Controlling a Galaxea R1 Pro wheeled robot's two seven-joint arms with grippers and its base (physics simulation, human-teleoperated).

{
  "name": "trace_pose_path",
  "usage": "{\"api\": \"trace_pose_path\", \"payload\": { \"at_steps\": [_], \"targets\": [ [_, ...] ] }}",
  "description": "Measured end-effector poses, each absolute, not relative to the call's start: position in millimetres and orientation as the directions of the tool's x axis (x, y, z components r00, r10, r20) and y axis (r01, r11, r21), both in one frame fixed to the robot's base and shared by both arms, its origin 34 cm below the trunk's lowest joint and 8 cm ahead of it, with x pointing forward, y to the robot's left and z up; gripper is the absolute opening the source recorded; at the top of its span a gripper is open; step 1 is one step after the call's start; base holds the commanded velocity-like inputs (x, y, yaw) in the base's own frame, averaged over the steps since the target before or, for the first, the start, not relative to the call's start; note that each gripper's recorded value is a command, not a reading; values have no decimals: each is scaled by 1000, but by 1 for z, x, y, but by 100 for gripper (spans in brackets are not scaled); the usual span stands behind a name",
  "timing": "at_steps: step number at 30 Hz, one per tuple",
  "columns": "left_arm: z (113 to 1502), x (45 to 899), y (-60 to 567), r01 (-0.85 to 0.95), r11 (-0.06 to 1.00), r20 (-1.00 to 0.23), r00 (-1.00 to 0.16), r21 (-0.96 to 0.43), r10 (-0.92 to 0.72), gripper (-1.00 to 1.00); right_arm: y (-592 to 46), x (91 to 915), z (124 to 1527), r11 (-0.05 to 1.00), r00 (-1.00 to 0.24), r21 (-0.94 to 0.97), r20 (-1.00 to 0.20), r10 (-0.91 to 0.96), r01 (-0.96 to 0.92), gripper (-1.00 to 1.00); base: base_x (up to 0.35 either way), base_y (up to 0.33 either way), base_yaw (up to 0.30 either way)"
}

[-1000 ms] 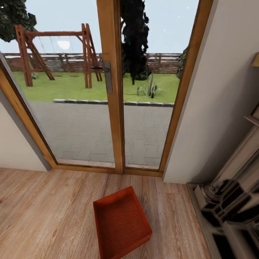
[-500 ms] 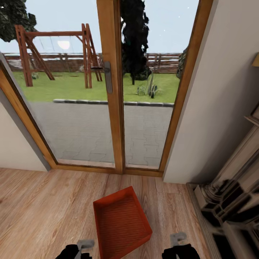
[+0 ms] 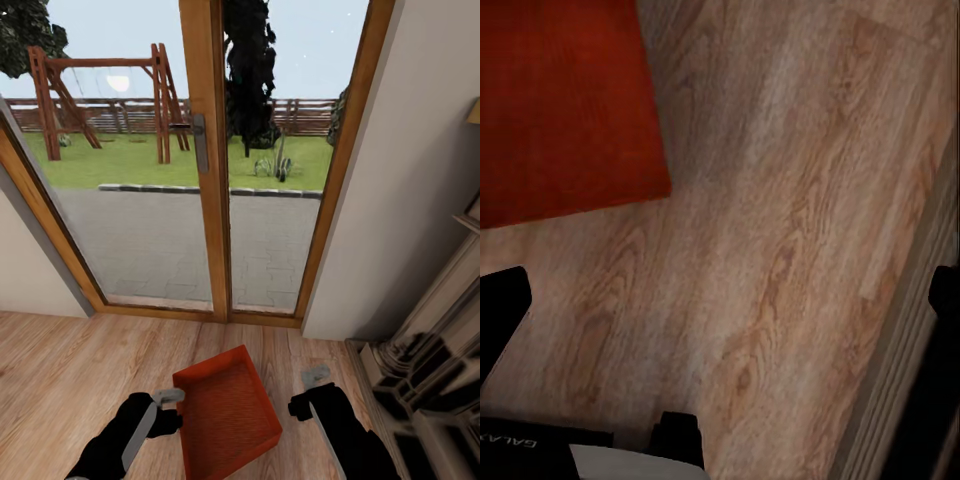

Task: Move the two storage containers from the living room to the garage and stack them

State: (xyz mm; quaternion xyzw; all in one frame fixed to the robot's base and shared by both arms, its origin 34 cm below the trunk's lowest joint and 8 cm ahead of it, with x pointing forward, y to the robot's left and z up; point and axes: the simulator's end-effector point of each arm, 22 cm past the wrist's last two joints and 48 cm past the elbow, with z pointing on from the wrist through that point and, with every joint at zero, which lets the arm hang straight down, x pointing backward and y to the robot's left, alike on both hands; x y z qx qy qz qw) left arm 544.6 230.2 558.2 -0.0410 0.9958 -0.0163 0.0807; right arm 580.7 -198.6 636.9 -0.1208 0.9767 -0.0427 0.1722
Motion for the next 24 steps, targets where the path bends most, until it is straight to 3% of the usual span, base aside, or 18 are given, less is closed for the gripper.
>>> {"api": "trace_pose_path", "payload": {
  "at_steps": [7, 10, 15, 24],
  "targets": [
    [574, 573, 210, -76, 994, -194, -977, -74, -89, 100, -193, 646, 668, 960, -882, -154, -383, -274, -232, 100, 0, 0, 0],
    [560, 564, 204, -128, 987, -130, -982, -96, -140, 100, -200, 683, 674, 955, -887, -180, -361, -287, -235, 100, 0, 0, 0],
    [543, 548, 204, -190, 976, -52, -979, -105, -197, 100, -205, 697, 671, 951, -899, -193, -326, -293, -241, 100, 0, 0, 0],
    [535, 554, 215, -279, 953, -84, -953, -119, -290, 100, -176, 689, 657, 945, -902, -166, -291, -319, -280, 100, 0, 0, 0]
  ]
}}
